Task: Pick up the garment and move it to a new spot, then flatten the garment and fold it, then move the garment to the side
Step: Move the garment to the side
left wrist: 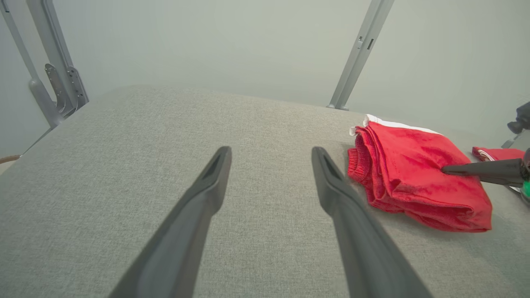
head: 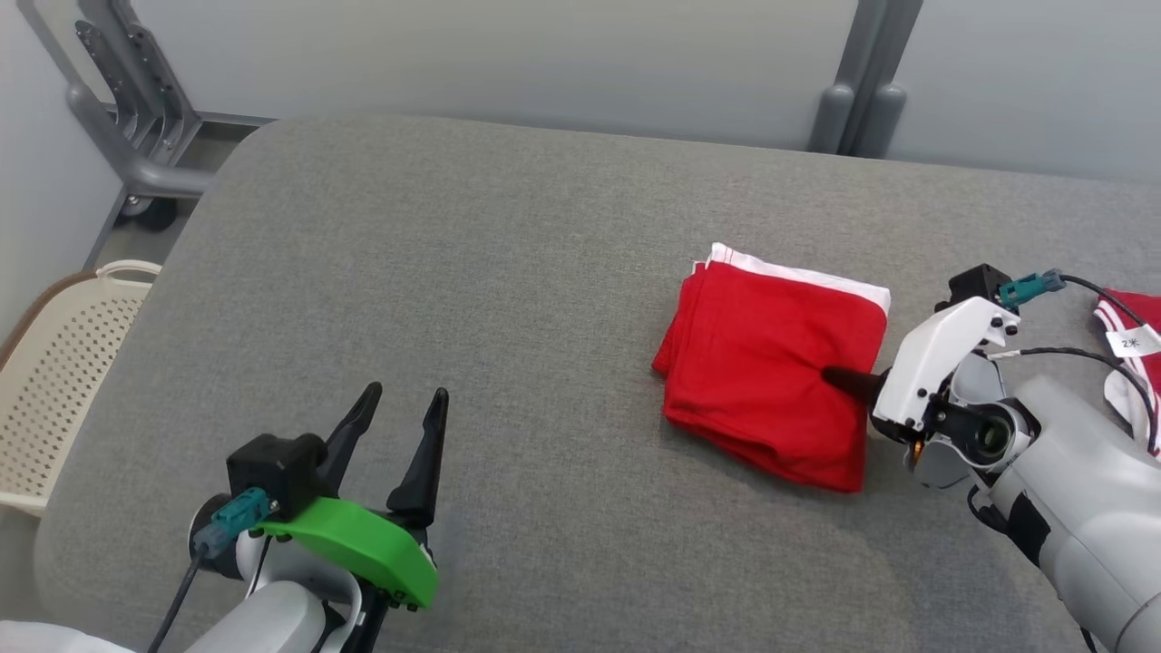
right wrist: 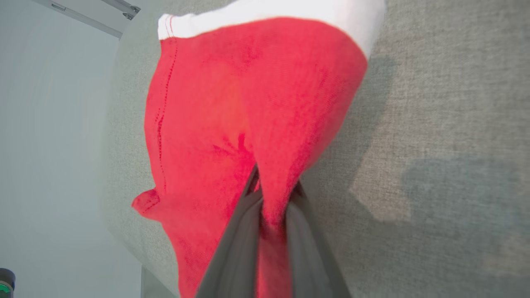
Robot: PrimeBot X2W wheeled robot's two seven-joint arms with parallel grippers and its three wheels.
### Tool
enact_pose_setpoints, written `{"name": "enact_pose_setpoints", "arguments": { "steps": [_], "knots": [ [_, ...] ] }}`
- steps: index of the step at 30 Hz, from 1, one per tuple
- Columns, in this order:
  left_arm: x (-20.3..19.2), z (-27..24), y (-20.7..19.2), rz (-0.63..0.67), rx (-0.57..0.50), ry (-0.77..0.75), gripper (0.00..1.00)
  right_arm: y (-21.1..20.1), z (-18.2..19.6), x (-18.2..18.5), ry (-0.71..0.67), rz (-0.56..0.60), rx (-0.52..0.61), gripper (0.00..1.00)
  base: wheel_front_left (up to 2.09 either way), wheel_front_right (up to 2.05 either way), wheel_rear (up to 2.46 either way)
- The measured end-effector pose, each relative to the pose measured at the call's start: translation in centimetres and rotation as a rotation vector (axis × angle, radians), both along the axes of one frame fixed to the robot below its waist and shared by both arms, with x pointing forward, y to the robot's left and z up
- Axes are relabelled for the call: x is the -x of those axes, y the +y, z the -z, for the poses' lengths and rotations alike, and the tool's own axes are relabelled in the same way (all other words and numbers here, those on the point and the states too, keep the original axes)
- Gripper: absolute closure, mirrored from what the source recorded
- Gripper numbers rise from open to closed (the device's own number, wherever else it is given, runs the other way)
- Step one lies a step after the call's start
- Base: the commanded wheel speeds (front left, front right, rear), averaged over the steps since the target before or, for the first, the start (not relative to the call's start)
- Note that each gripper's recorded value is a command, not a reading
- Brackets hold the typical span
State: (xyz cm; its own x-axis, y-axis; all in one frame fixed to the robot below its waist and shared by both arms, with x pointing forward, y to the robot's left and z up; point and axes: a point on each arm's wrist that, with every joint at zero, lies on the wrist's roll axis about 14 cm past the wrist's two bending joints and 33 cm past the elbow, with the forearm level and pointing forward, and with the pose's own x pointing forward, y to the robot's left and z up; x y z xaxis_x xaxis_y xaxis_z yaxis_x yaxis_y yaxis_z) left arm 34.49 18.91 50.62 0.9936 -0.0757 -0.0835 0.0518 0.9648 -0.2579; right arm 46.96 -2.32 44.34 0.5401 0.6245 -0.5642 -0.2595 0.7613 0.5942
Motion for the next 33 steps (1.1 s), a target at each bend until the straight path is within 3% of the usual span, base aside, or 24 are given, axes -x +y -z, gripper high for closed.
{"name": "enact_pose_setpoints", "arguments": {
  "steps": [11, 23, 33],
  "knots": [
    [-1.3, -1.6, -5.2, 0.187, -0.026, -0.074, 0.00, -3.9, -0.5, 2.3, -0.013, 0.039, 0.018, 1.00, 0.00, 0.00, 0.00],
    [-2.4, -3.3, -13.5, 0.463, -0.023, -0.153, 0.00, -10.7, -1.6, 5.3, -0.045, 0.136, 0.077, 1.00, 0.00, 0.00, 0.00],
    [-2.7, -3.8, -18.4, 0.614, -0.009, -0.182, 0.00, -14.4, -1.8, 7.2, -0.053, 0.223, 0.086, 1.00, 0.00, 0.00, 0.00]
  ]
}}
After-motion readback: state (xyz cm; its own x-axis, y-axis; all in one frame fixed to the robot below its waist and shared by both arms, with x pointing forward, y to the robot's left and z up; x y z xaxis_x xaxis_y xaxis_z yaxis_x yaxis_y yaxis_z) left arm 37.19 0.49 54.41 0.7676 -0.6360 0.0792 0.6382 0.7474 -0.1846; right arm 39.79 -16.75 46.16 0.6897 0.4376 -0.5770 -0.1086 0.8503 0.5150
